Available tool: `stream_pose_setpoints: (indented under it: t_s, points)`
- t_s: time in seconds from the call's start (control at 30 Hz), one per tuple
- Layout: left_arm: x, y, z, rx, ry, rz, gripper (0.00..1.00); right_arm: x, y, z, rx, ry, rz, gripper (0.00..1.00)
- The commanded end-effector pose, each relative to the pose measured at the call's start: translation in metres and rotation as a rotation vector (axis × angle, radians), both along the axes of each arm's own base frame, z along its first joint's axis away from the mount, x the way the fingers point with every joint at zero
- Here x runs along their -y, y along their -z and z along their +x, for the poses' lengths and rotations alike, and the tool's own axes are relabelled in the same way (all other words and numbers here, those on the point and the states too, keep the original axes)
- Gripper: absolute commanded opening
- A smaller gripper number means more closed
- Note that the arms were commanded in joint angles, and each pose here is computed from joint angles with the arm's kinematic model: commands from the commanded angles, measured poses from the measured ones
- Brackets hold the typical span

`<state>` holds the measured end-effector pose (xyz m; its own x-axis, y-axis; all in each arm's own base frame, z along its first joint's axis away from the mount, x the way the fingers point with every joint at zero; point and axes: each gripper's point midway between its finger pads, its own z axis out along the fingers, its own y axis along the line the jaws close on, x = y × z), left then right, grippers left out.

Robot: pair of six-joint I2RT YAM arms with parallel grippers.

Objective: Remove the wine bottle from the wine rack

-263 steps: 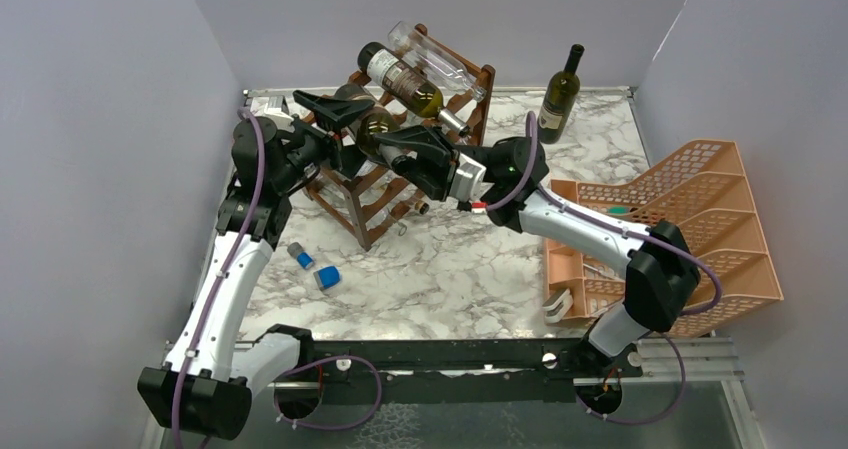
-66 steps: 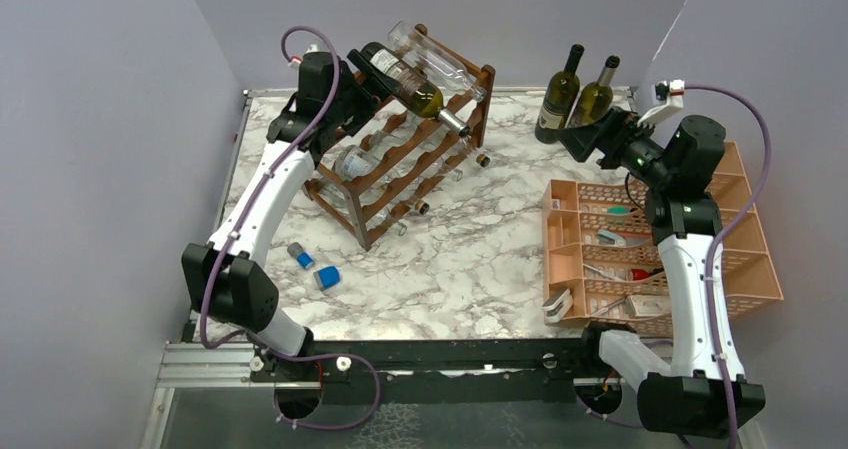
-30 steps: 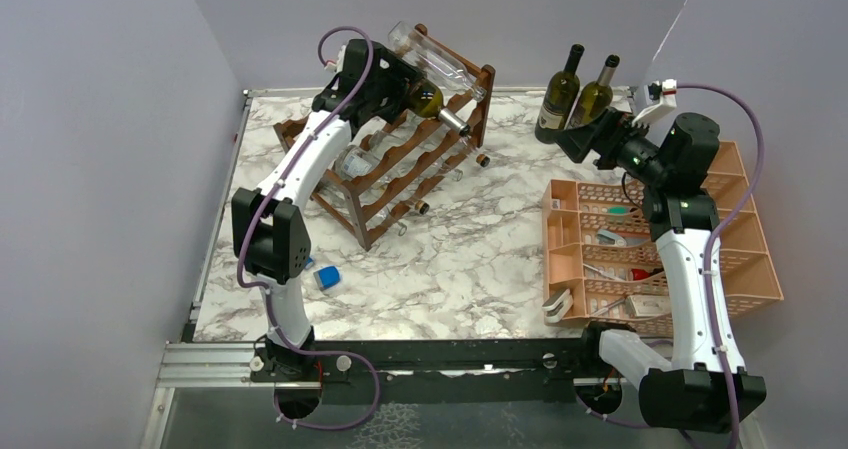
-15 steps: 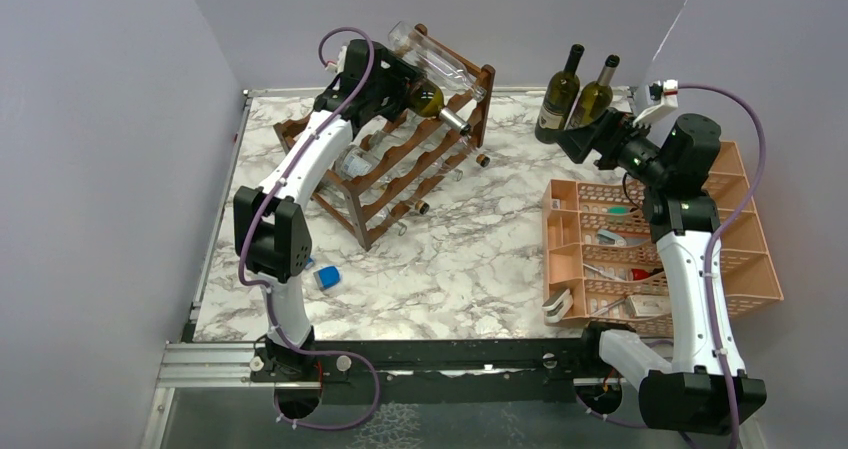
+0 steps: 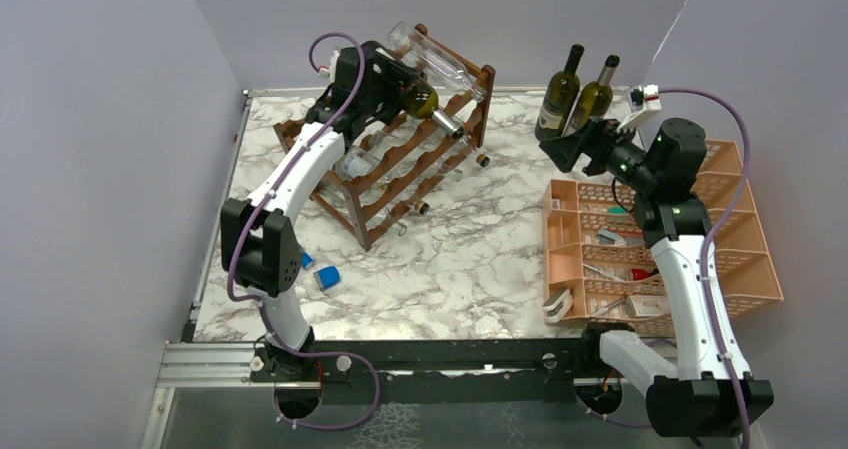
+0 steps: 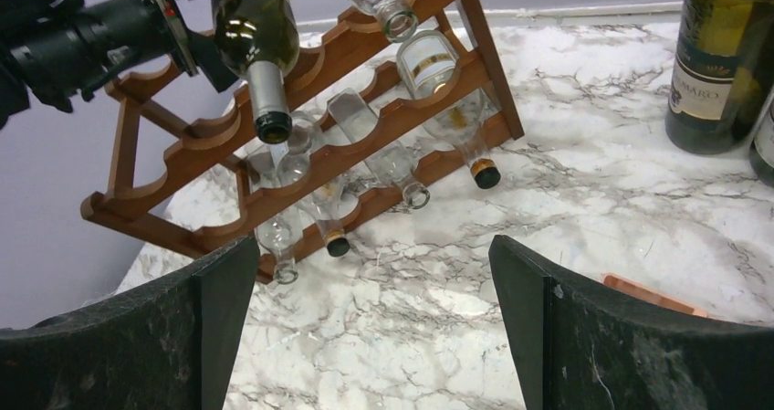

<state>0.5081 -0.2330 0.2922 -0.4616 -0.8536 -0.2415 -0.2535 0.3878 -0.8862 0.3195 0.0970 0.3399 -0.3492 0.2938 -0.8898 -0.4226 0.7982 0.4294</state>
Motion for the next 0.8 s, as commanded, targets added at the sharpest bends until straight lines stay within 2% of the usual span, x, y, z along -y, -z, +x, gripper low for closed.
stream_pose_setpoints:
  t_s: [0.0,0.27,0.47,0.6,0.67,0.77]
  points:
    - [-0.016,-0.088,-0.027,0.208,-0.008,-0.09,0.37,-0.004,-0.008,0.0,0.087,0.009,-0.08,1.0]
    - [-0.034,-0.106,-0.049,0.253,0.004,-0.133,0.25,-0.016,-0.014,-0.006,0.106,-0.049,-0.089,1.0]
    - [-0.027,-0.138,-0.09,0.312,0.112,-0.21,0.25,-0.05,-0.038,-0.026,0.291,-0.217,-0.11,1.0]
    - [-0.03,-0.163,-0.125,0.363,0.159,-0.251,0.25,-0.07,-0.039,-0.023,0.35,-0.308,-0.111,1.0]
    - [-0.034,-0.171,-0.141,0.374,0.162,-0.268,0.25,-0.087,-0.04,-0.02,0.381,-0.358,-0.117,1.0]
    - [-0.038,-0.186,-0.168,0.395,0.181,-0.317,0.26,-0.122,-0.041,-0.025,0.513,-0.468,-0.148,1.0]
